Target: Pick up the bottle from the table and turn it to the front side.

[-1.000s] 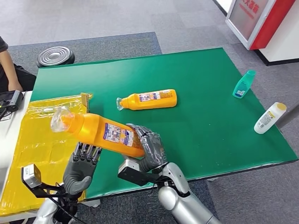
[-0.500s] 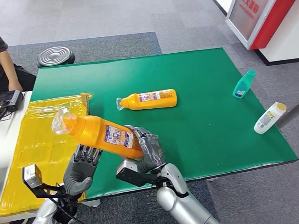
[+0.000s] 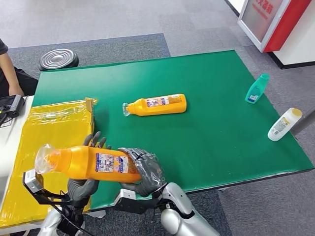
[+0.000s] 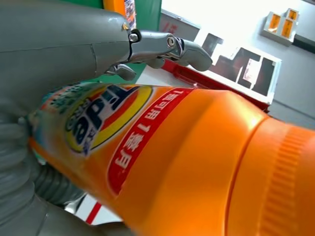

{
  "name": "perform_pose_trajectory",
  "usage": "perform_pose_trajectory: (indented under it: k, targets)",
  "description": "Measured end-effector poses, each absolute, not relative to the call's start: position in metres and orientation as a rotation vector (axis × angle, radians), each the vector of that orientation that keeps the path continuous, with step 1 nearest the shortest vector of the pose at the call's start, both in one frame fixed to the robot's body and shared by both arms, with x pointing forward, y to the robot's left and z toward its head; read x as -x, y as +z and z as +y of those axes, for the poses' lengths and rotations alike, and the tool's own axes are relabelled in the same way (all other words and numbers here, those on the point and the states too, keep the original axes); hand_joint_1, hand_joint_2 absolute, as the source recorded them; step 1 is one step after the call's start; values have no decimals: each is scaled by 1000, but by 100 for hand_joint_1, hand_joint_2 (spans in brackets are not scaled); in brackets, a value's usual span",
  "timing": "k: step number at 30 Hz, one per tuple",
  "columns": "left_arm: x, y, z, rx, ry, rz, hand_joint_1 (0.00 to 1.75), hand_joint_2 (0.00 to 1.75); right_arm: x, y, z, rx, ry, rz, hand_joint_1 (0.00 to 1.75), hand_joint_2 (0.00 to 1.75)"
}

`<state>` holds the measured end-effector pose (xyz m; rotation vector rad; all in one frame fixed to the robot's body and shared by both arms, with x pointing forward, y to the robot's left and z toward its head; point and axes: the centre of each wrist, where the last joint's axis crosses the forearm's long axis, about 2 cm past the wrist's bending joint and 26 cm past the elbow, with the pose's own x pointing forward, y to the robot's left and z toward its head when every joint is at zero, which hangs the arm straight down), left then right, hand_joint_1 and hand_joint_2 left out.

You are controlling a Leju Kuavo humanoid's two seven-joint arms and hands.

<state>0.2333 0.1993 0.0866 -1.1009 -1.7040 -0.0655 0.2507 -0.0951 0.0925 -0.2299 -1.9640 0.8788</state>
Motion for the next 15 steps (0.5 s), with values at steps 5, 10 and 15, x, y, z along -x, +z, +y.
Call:
perform_pose_trajectory:
  k: [5, 10, 15]
  targets:
    - [-232, 86, 197, 1096, -8, -1708, 0, 175, -246, 89, -95, 217, 883, -1961, 175, 175]
    - [-231, 85, 197, 1091, 15, -1709, 0, 175, -245, 87, -96, 214, 882, -1958, 175, 175]
    - [-231, 85, 196, 1096, 18, -1710, 1, 175, -244, 87, -96, 209, 890, -1956, 175, 175]
